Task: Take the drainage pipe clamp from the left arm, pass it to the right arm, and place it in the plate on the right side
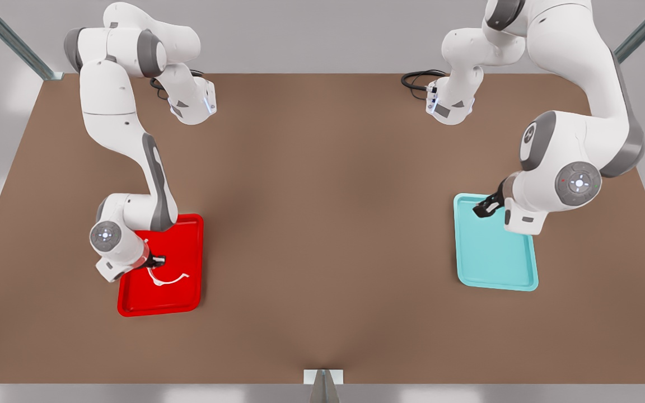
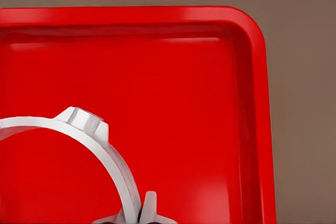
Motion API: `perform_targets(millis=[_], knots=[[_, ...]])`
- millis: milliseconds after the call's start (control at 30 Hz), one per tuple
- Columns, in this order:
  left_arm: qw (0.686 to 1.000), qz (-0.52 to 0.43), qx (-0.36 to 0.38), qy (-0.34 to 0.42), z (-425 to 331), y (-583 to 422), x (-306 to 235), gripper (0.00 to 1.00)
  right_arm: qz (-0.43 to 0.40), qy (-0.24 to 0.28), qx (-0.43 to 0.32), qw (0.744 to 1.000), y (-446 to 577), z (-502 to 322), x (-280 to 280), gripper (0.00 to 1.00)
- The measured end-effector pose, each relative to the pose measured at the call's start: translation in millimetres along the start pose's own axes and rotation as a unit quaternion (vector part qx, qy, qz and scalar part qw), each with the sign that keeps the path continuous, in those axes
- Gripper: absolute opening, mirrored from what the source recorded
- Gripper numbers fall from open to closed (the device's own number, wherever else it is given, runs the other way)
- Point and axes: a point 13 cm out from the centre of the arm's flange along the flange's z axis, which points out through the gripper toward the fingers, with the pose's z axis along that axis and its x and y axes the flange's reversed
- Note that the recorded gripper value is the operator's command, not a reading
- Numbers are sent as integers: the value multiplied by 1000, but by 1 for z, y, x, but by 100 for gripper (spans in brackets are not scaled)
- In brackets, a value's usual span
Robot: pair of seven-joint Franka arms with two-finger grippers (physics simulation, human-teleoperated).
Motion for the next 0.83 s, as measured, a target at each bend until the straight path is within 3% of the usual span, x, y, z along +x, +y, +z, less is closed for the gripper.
perform_targets(millis=[33,67,400,500,600,700,833], knots=[[1000,20,0,0,0,-1,1,100,-7,-1,0,1000,0,3,2,21],[999,38,0,0,0,-1,1,100,-14,-2,1,1000,-1,4,2,100],[985,172,2,-1,-2,-1,4,100,-32,-31,15,999,-3,-19,-14,100],[980,199,5,4,-1,-2,5,100,-35,-53,1,998,1,-127,-45,100],[975,224,5,7,-1,-3,7,100,-35,-72,7,997,-10,-292,-67,100],[972,233,12,16,1,6,1,100,-12,-36,-1,999,-53,-375,-11,100],[966,257,15,28,4,4,5,100,1,48,-41,998,-67,-367,76,100]])
